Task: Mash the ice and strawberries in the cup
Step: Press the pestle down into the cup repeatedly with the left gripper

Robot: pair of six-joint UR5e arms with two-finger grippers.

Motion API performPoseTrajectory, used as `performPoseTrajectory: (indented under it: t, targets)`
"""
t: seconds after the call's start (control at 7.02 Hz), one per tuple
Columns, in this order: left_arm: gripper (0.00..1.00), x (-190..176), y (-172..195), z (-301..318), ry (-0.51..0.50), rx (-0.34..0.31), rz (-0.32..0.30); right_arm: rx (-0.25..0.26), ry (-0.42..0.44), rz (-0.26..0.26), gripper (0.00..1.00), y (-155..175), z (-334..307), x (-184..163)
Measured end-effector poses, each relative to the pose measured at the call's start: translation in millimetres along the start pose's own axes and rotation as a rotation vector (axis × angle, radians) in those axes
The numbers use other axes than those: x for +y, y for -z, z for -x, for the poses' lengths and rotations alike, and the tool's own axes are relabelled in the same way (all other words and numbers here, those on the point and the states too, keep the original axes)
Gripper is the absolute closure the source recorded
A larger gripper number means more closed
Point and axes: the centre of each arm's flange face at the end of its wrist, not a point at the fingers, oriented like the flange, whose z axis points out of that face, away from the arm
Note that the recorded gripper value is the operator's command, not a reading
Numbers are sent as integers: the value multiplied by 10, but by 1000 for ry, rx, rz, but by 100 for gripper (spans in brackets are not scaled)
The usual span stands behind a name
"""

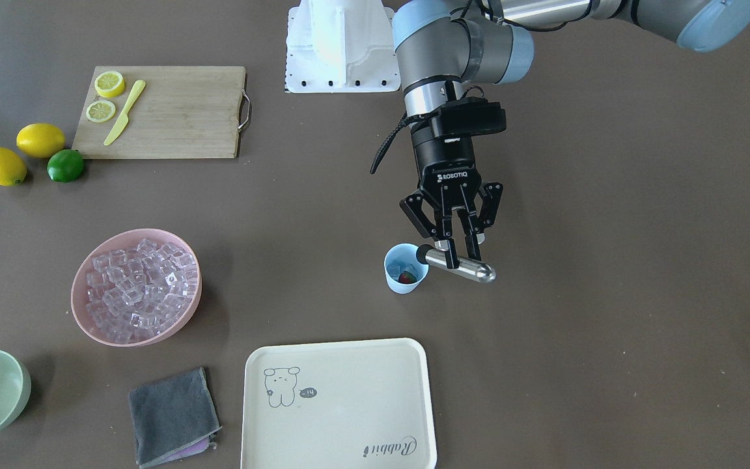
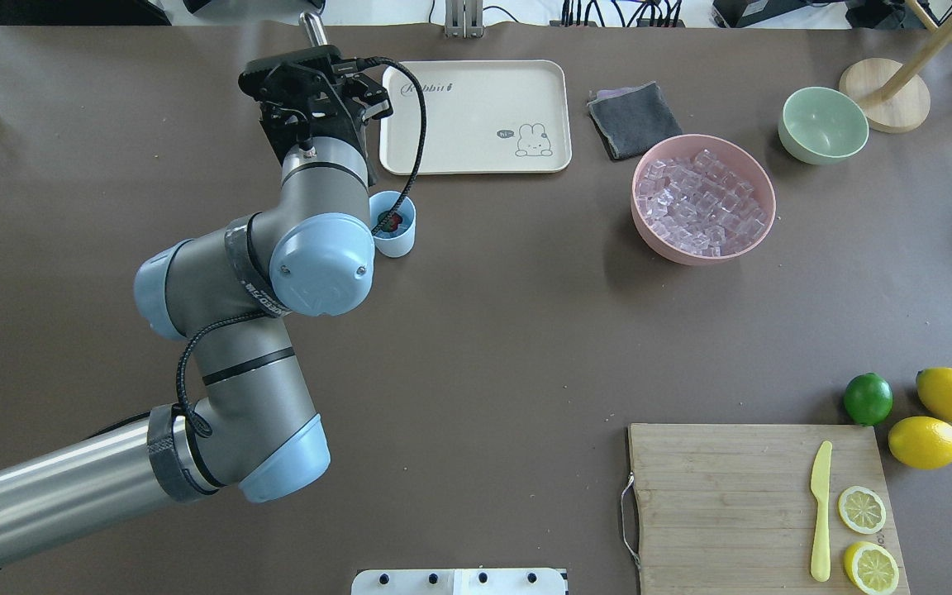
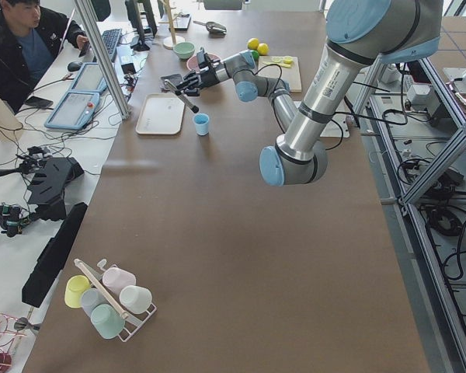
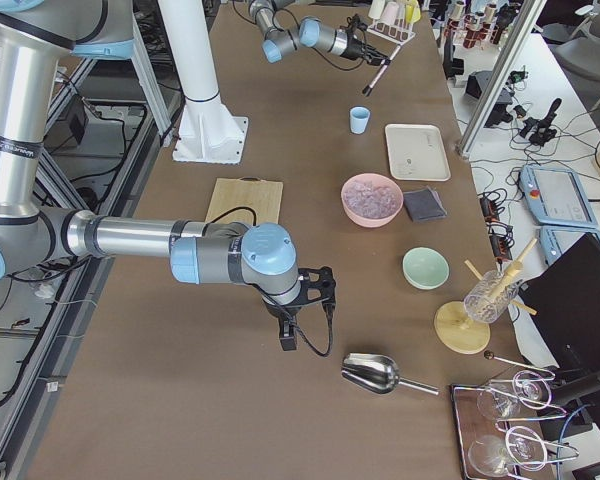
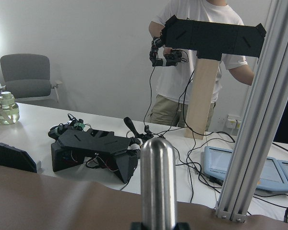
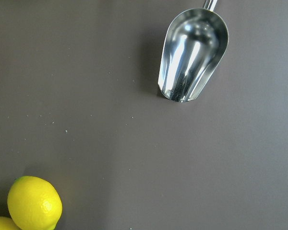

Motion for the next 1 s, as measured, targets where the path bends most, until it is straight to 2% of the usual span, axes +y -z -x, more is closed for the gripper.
performPoseTrajectory:
  t: [0.71,1.0]
  targets:
    - [100,730,-55,-79,-2,-27,49,-2,-4,4,0,-18,-14,16]
    - [100,655,-67,-96,-6,-26,43,-2,-3,3,0,-12,-9,12]
